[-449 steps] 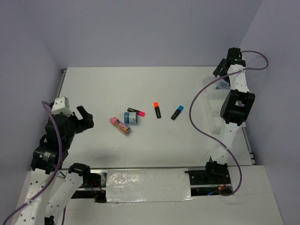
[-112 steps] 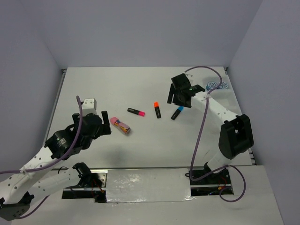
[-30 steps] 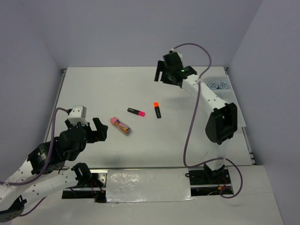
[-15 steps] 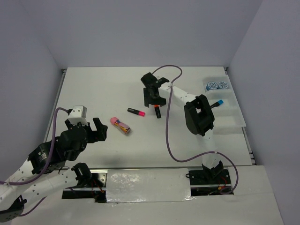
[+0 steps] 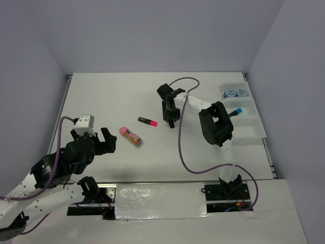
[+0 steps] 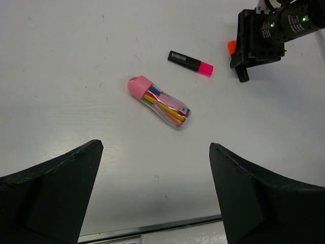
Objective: Sort the stationery into containers
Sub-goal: Pick up the pen from the center of the board, then place the pen in the storage box.
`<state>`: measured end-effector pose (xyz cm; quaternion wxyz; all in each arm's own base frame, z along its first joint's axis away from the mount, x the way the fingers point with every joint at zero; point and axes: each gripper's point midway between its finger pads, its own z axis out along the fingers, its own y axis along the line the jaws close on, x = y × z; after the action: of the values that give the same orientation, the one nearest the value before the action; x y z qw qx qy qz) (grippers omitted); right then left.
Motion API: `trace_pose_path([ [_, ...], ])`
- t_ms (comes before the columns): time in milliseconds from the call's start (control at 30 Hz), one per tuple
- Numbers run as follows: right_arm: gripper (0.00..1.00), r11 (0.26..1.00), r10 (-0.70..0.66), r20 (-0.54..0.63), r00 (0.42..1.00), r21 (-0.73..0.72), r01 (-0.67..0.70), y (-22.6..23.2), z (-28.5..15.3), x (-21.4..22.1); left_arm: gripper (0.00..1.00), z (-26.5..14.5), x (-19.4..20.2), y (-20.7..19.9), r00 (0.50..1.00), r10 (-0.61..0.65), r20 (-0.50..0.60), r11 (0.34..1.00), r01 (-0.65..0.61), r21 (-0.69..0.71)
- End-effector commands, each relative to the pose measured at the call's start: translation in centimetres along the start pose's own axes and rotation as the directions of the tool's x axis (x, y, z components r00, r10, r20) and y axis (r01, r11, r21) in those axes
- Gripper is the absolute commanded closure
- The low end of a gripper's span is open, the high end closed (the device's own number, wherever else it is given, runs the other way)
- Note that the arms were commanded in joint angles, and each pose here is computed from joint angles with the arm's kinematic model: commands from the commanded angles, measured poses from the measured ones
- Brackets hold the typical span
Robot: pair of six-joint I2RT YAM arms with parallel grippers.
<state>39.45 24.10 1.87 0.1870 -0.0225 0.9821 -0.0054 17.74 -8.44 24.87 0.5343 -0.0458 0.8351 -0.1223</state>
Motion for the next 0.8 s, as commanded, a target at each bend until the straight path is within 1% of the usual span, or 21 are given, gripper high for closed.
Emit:
trace_pose_path([
  [0,0.53,1.000,-0.009,-0.017,1.000,-0.011,0.009,0.0,1.2,0.4,0.01,0.0,-0.7,-0.5,1.000,-0.016,0.020,1.000,0.016,0.011],
  [33,0.65,1.000,-0.007,-0.016,1.000,-0.008,0.007,-0.1,1.3,0.4,0.01,0.0,-0.8,-0.5,1.000,-0.017,0.021,1.000,0.017,0.012],
  [67,0.70,1.000,-0.003,-0.008,1.000,-0.008,0.003,-0.2,1.1,0.3,0.01,0.0,-0.8,-0.5,1.000,-0.019,0.023,1.000,0.019,0.013],
  [100,0.82,1.000,0.004,0.010,1.000,-0.012,-0.004,-0.4,0.4,0.1,0.01,-0.1,-0.8,-0.5,1.000,-0.018,0.023,1.000,0.017,0.013],
  [133,1.00,0.999,0.030,0.042,0.999,-0.022,-0.030,-0.5,-0.1,-0.8,0.01,-0.1,-0.8,-0.5,1.000,-0.020,0.024,1.000,0.019,0.016],
  [167,1.00,0.999,0.045,0.065,0.997,-0.031,-0.043,-0.8,-0.7,-1.3,0.01,-0.1,-0.7,-0.5,1.000,-0.018,0.023,1.000,0.018,0.017],
  [233,1.00,0.990,0.114,0.132,0.985,-0.099,-0.101,-1.5,-3.5,-3.1,0.01,-0.1,-0.8,-0.5,1.000,-0.020,0.025,1.000,0.019,0.020],
  [267,1.00,0.979,0.182,0.170,0.968,-0.122,-0.163,-3.8,-5.3,-4.2,0.01,-0.1,-0.8,-0.5,1.000,-0.017,0.022,1.000,0.016,0.018],
  [333,1.00,0.946,0.312,0.224,0.923,-0.162,-0.280,-6.4,-7.1,-5.9,0.01,-0.1,-0.8,-0.5,0.999,-0.020,0.025,1.000,0.020,0.018],
  [367,1.00,0.910,0.412,0.281,0.867,-0.175,-0.376,-10.3,-9.3,-7.5,0.01,-0.1,-0.8,-0.5,1.000,-0.019,0.023,1.000,0.019,0.019],
  [400,1.00,0.870,0.492,0.280,0.824,-0.171,-0.461,-12.5,-8.9,-6.9,0.01,-0.1,-0.8,-0.5,1.000,-0.021,0.023,1.000,0.020,0.019],
  [433,1.00,0.837,0.547,0.297,0.782,-0.178,-0.517,-14.5,-9.4,-7.0,0.01,-0.2,-0.8,-0.5,0.999,-0.025,0.026,0.999,0.025,0.020],
  [467,1.00,0.801,0.598,0.308,0.740,-0.182,-0.571,-16.7,-9.8,-6.1,0.01,-0.3,-0.8,-0.5,0.999,-0.026,0.026,0.999,0.026,0.025],
  [500,1.00,0.729,0.679,0.327,0.657,-0.202,-0.654,-20.2,-9.8,-6.7,0.01,-0.3,-0.9,-0.6,0.999,-0.026,0.029,0.999,0.025,0.031],
  [567,1.00,0.672,0.730,0.335,0.595,-0.192,-0.716,-23.2,-9.6,-6.0,0.01,-0.4,-1.0,-0.5,0.999,-0.035,0.035,0.999,0.033,0.038],
  [600,1.00,0.612,0.770,0.347,0.535,-0.163,-0.774,-26.5,-9.4,-5.5,0.01,-0.4,-1.0,-0.5,0.999,-0.033,0.036,0.999,0.031,0.040],
  [667,1.00,0.579,0.790,0.345,0.508,-0.145,-0.802,-28.4,-8.9,-5.3,0.01,-0.5,-1.1,-0.5,0.998,-0.038,0.040,0.998,0.036,0.044],
  [767,1.00,0.548,0.801,0.355,0.482,-0.113,-0.828,-31.4,-8.7,-5.8,0.01,-0.5,-1.0,-0.7,0.999,-0.036,0.040,0.998,0.034,0.055],
])
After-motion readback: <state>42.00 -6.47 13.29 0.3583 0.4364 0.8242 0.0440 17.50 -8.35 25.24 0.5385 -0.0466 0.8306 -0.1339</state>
